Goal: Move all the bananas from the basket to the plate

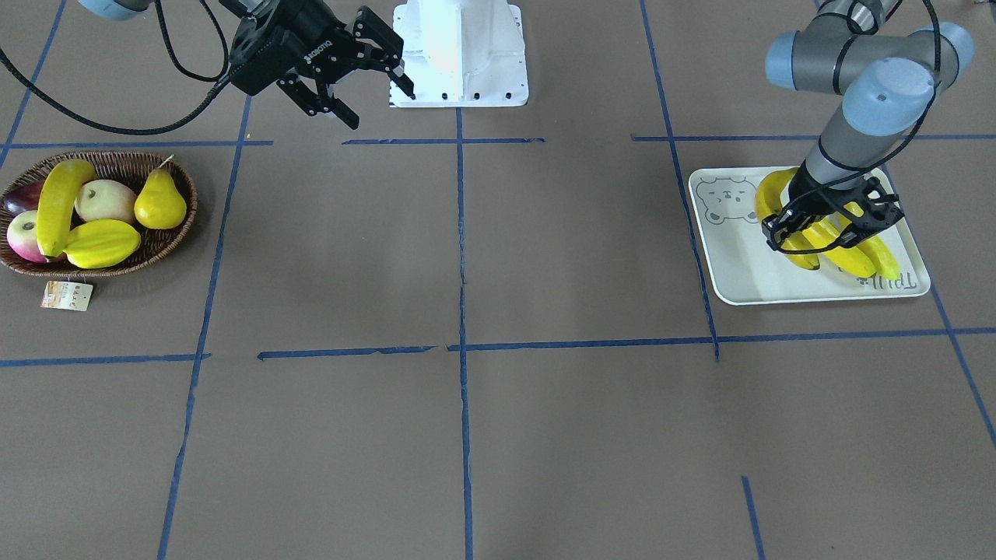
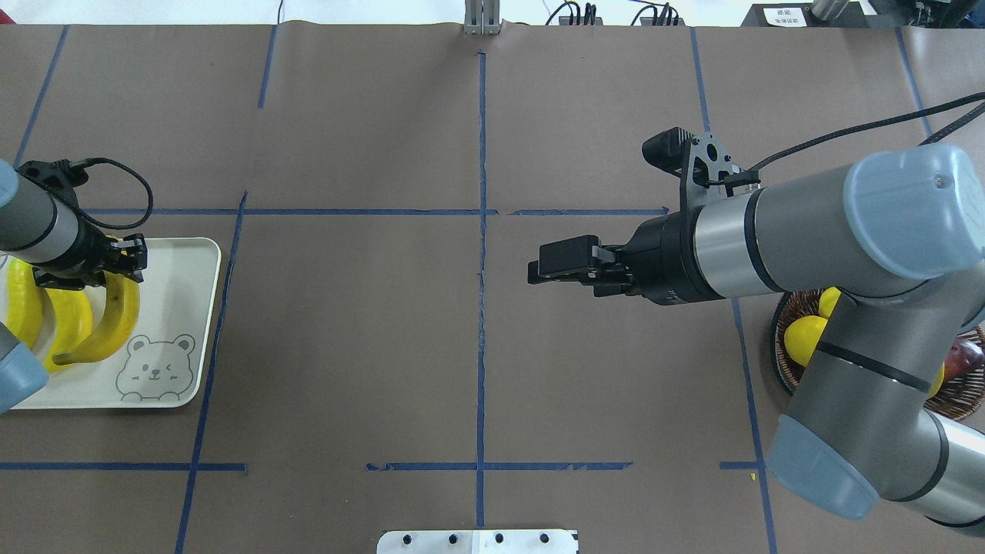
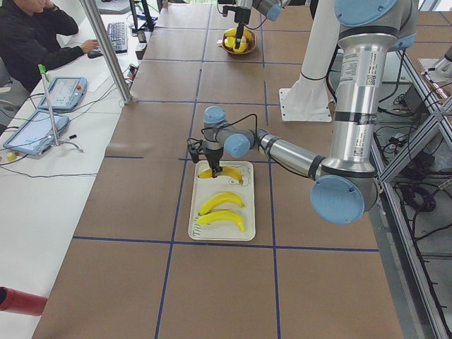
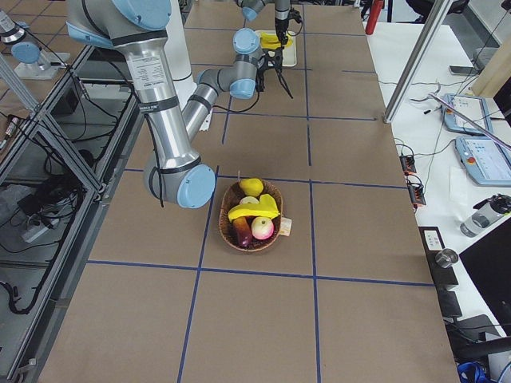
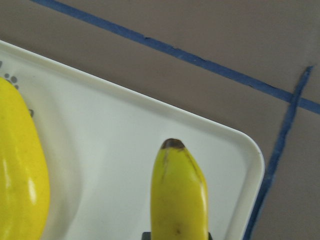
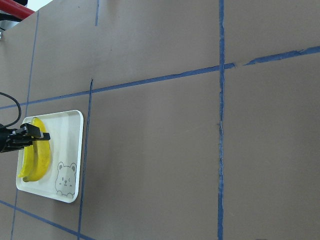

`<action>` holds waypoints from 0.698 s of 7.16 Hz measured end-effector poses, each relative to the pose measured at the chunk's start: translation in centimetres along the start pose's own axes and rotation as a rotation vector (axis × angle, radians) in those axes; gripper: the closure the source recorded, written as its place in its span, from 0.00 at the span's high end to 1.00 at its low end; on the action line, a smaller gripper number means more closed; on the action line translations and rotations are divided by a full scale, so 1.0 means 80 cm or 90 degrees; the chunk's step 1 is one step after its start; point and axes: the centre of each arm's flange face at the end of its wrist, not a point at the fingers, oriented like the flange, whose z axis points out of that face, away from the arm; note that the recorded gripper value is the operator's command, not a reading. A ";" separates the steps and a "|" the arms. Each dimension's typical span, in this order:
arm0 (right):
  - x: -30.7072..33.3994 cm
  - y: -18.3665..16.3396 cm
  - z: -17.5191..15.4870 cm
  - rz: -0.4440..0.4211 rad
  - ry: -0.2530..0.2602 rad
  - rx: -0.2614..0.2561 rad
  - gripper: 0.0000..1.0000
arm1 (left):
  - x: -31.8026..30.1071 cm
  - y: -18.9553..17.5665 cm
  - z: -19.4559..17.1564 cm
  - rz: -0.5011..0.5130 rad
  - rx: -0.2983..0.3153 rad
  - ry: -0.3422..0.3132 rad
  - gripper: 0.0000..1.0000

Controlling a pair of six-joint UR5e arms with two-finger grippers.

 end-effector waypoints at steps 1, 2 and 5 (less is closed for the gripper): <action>0.000 0.000 -0.001 0.002 -0.001 0.001 1.00 | -0.005 -0.003 0.007 -0.003 0.003 -0.008 0.99; 0.000 -0.002 -0.002 0.004 -0.001 0.003 1.00 | -0.006 -0.004 0.011 -0.003 0.004 -0.011 1.00; 0.032 -0.018 -0.014 0.020 0.026 0.016 1.00 | 0.003 -0.002 0.004 0.007 0.008 0.010 1.00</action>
